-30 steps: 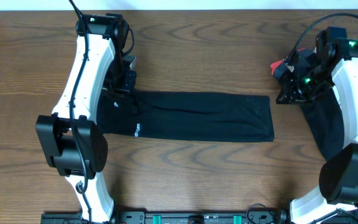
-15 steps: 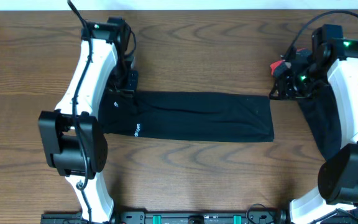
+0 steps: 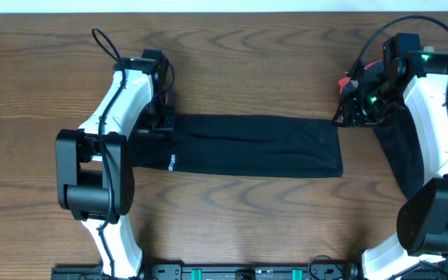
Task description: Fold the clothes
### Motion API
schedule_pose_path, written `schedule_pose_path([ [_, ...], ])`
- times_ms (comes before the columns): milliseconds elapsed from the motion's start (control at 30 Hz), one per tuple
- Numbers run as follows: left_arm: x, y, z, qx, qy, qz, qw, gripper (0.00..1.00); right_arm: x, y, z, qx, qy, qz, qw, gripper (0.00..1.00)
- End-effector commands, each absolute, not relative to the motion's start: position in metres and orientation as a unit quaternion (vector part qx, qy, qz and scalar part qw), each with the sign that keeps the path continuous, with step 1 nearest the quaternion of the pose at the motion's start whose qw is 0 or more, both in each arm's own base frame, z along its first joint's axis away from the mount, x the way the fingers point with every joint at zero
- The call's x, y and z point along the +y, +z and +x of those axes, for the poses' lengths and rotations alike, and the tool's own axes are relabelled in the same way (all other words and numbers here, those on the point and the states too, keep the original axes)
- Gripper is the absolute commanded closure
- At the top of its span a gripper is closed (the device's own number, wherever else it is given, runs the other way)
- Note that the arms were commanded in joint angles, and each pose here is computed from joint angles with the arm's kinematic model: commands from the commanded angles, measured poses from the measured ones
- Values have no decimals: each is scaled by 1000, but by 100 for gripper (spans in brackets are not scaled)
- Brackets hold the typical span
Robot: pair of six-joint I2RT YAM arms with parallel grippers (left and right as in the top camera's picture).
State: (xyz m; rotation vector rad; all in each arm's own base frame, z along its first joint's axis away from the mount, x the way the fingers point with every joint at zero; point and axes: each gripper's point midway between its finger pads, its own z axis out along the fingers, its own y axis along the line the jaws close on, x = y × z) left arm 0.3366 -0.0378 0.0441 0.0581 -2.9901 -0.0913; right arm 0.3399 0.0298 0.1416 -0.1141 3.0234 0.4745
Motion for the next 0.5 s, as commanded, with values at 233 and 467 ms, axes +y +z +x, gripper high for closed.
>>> schedule_pose_path([
  [233,16,81,301,-976,-100,166,102,94,32,143,342,986,156,-36,46,53],
  [467,42,90,284,-964,-99,214,127,74,32,143,347,986,155,-38,57,53],
])
